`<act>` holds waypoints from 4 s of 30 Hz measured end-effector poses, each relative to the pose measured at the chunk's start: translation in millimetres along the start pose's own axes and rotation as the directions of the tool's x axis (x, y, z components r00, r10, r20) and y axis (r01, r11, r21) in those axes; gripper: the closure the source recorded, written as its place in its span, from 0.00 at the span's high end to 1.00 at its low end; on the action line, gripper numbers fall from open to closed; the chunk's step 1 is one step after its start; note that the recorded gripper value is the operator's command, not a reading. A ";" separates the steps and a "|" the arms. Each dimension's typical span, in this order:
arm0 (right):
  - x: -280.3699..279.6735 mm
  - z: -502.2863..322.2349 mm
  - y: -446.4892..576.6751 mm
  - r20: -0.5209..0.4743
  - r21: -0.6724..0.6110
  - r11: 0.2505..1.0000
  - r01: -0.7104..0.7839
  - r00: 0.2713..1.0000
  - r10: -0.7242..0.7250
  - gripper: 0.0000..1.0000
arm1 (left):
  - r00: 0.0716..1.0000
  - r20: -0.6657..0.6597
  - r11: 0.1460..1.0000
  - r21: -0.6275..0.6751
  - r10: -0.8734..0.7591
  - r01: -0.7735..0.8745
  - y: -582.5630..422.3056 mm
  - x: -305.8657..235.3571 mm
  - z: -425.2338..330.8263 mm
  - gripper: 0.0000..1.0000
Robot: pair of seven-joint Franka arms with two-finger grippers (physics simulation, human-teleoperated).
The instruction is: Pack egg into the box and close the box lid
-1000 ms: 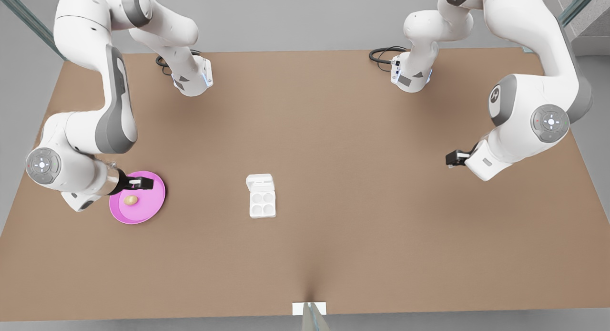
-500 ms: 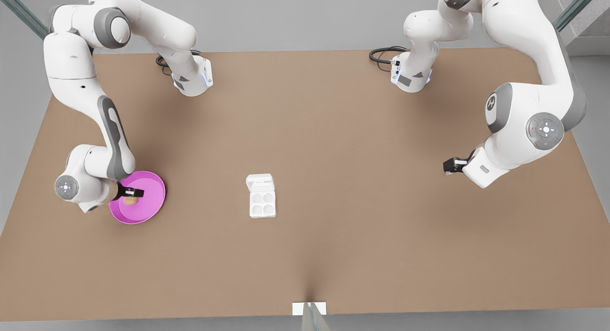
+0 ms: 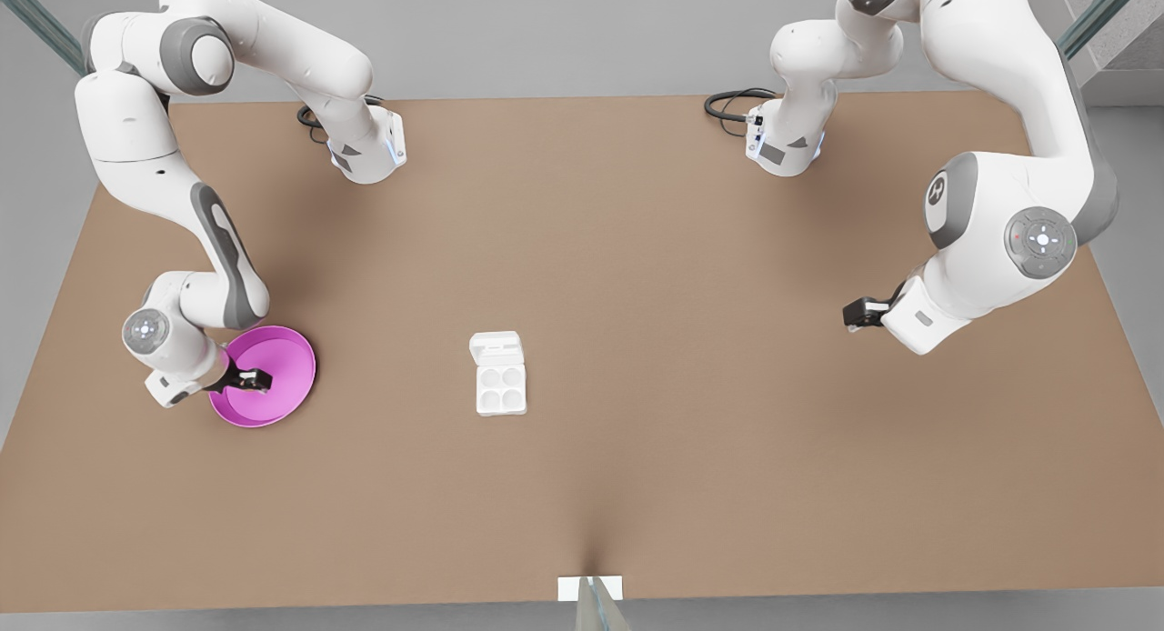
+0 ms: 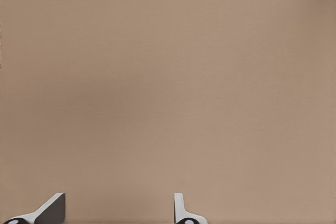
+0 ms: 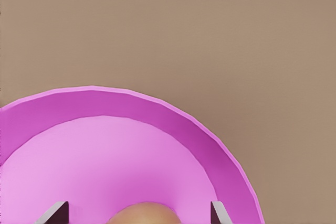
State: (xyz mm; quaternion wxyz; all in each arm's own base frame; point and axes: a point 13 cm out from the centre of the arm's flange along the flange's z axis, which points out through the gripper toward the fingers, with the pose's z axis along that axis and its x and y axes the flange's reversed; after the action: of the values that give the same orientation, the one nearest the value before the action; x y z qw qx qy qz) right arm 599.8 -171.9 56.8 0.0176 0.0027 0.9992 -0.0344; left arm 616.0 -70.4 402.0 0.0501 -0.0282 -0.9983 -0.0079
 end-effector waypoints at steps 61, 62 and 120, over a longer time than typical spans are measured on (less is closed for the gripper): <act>-41.0 -76.3 330.8 0.043 -0.103 0.991 0.088 0.996 -0.084 0.56 | 0.998 0.029 0.996 -0.074 0.050 -0.048 -133.7 30.2 -26.7 1.00; -41.6 -77.0 340.1 0.042 -0.101 0.991 0.084 0.996 -0.080 0.56 | 0.998 0.027 0.996 -0.075 0.049 -0.047 -133.6 30.4 -25.9 1.00; -40.5 -335.9 119.8 -0.087 -0.020 0.995 -0.101 0.991 0.099 1.00 | 0.977 0.209 0.995 -0.090 0.051 -0.032 -538.2 115.7 290.8 1.00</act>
State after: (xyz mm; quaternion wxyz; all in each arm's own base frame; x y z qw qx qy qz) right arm 629.4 -29.4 384.9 -0.0234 0.0540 0.9980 -0.0210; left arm 441.4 -595.8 117.3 -0.0570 -0.0518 -0.9959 -0.0470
